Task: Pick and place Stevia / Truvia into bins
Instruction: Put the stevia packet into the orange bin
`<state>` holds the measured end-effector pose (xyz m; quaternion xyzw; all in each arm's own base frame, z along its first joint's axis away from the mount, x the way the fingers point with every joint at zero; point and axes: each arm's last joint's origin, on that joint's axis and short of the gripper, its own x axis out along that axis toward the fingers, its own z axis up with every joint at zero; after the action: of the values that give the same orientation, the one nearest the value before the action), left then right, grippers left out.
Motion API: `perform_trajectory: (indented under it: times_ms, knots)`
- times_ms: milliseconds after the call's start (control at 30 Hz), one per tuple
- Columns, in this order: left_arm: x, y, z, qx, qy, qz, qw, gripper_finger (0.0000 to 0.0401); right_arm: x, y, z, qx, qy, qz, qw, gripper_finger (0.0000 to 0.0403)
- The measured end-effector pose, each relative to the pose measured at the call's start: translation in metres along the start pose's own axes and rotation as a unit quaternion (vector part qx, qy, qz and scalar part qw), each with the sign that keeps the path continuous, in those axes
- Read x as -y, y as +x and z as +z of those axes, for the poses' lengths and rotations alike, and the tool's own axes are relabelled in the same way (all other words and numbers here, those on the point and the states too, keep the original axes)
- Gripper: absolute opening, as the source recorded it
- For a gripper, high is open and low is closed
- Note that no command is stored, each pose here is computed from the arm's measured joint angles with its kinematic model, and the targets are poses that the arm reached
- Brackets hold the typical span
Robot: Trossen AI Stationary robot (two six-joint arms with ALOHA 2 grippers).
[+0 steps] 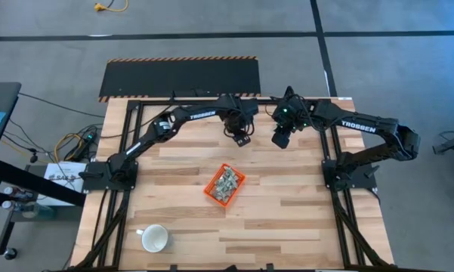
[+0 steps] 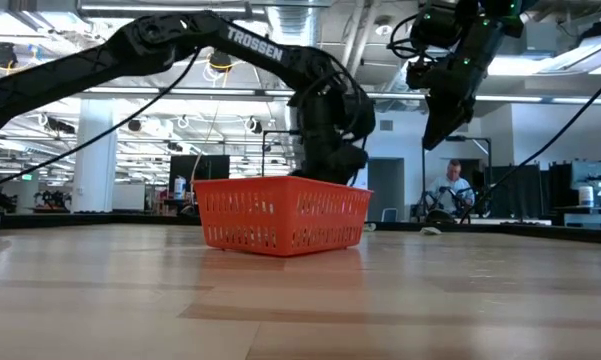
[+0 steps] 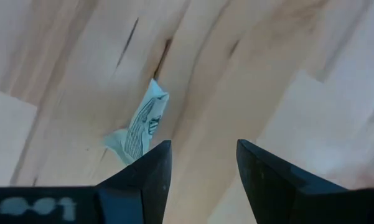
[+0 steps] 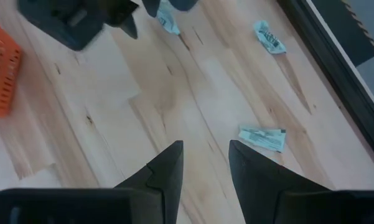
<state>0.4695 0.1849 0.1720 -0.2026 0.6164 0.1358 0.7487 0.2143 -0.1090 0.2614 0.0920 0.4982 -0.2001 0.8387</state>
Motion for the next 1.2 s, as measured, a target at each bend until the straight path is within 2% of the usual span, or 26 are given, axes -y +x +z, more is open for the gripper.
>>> perform_trajectory:
  times_ms: [100,400,700,867,1200]
  knots:
    - [-0.002,0.007,-0.002,-0.013,-0.003,0.011,1.000,0.0169,0.000,0.000,0.000,0.000,-0.004,0.000,1.000,0.0123]
    - [-0.001,-0.002,0.003,0.010,0.026,0.037,0.999,0.0169,0.000,0.000,0.000,0.002,-0.008,0.000,1.000,0.0123]
    - [-0.038,-0.006,0.001,-0.010,-0.006,0.042,0.999,0.0169,0.000,0.000,0.001,0.006,-0.009,0.000,1.000,0.0123]
    - [-0.038,-0.006,0.001,-0.014,0.010,0.042,0.999,0.0169,0.000,0.000,0.001,0.006,-0.010,0.000,1.000,0.0123]
    - [-0.036,-0.006,-0.004,-0.044,0.102,0.048,0.993,0.0169,0.000,0.000,0.001,0.006,-0.019,0.000,1.000,0.0123]
